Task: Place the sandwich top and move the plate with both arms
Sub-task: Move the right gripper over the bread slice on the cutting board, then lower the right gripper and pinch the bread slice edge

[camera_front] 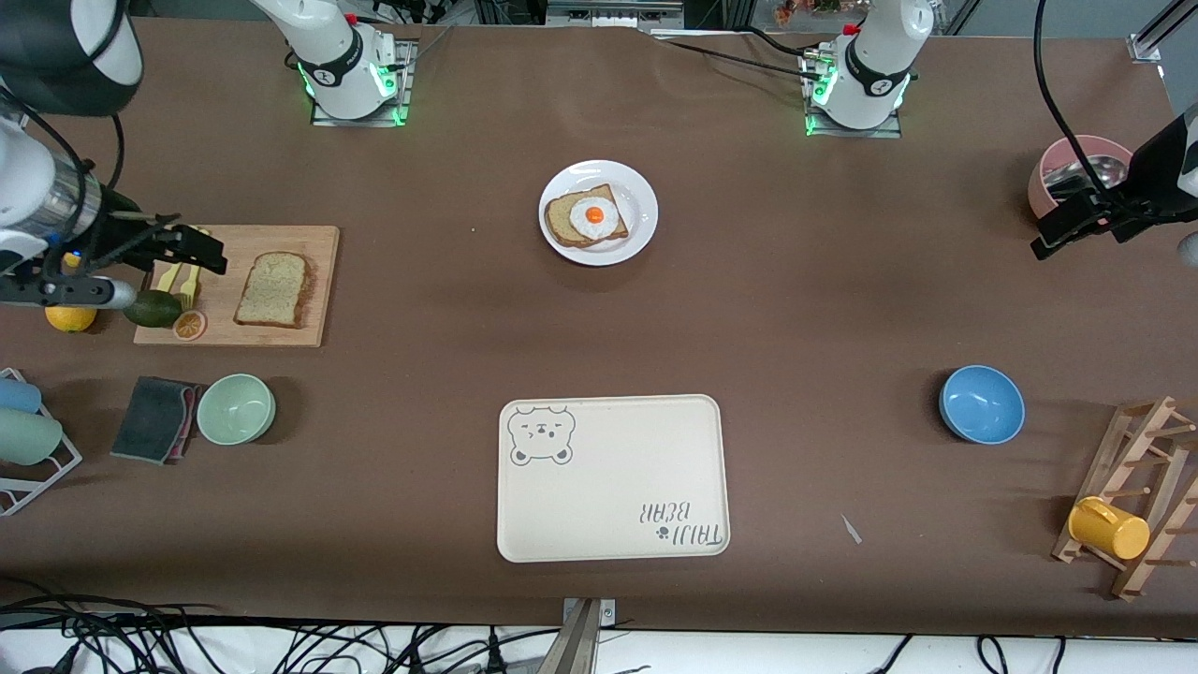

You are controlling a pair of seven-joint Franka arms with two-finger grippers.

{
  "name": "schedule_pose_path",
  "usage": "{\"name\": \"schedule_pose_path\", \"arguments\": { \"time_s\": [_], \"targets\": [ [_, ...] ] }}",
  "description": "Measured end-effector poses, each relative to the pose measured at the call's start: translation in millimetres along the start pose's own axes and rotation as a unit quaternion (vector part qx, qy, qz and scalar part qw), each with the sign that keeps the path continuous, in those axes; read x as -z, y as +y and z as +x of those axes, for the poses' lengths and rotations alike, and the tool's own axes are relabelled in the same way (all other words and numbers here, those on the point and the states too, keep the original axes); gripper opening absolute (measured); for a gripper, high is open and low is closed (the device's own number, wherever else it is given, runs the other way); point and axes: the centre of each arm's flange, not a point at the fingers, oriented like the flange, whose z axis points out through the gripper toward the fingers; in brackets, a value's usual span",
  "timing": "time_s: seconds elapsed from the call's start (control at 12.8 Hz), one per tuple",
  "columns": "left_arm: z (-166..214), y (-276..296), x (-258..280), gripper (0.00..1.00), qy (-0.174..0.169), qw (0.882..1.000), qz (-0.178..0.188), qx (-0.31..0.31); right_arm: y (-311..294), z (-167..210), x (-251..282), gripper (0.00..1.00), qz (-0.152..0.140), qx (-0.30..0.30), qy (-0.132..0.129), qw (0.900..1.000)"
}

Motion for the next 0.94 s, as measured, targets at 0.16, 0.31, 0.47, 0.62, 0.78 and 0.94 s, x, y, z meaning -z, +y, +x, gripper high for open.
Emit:
{"name": "schedule_pose_path", "arguments": {
  "time_s": [0.16, 0.31, 0.47, 0.62, 0.78, 0.94],
  "targets": [
    [0, 0, 0, 1.00, 0.000, 1.000, 0.000, 0.000, 14, 1, -35, 1.00, 0.001, -0.013, -0.001, 1.000],
    [0, 0, 0, 1.00, 0.000, 1.000, 0.000, 0.000, 29, 5, -71, 1.00, 0.002, -0.025, 0.004, 1.000],
    [0, 0, 0, 1.00, 0.000, 1.000, 0.000, 0.000, 36, 3, -106, 1.00, 0.002, -0.031, -0.002, 1.000],
    [0, 1, 1, 1.00, 0.001, 1.000, 0.000, -0.001, 40, -7, -149, 1.00, -0.002, -0.032, -0.007, 0.999],
    [-1, 6, 1, 1.00, 0.001, 1.000, -0.001, -0.006, 40, -21, -196, 1.00, -0.002, -0.035, -0.001, 0.999],
    [-2, 8, 1, 1.00, 0.001, 1.000, -0.001, -0.007, 40, -36, -224, 1.00, -0.003, -0.045, -0.016, 0.999]
  ]
}}
